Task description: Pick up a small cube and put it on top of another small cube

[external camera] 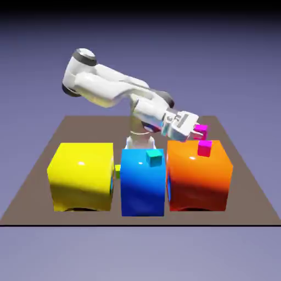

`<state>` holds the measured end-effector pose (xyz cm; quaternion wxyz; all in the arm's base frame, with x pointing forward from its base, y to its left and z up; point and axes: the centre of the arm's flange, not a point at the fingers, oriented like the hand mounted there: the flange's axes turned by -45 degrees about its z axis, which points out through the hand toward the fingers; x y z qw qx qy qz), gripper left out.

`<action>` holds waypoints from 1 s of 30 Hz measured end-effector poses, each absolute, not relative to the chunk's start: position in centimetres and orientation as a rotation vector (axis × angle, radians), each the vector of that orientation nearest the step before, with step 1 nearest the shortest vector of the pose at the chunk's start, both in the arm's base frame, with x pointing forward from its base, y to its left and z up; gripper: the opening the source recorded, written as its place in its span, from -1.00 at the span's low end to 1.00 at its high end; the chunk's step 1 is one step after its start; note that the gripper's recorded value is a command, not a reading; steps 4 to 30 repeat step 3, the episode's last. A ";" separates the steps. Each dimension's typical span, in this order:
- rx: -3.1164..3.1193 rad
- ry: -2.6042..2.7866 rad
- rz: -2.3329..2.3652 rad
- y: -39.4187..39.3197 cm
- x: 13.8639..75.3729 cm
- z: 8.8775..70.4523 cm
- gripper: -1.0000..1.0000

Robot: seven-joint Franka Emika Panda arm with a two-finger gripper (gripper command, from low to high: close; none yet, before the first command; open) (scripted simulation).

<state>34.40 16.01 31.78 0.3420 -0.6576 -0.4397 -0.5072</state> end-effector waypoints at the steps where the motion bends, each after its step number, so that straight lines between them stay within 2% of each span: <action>1: -1.712 -1.146 -1.321 16.5 34.5 31.4 1.00; 30: -1.712 -1.146 -1.322 16.5 34.6 31.4 1.00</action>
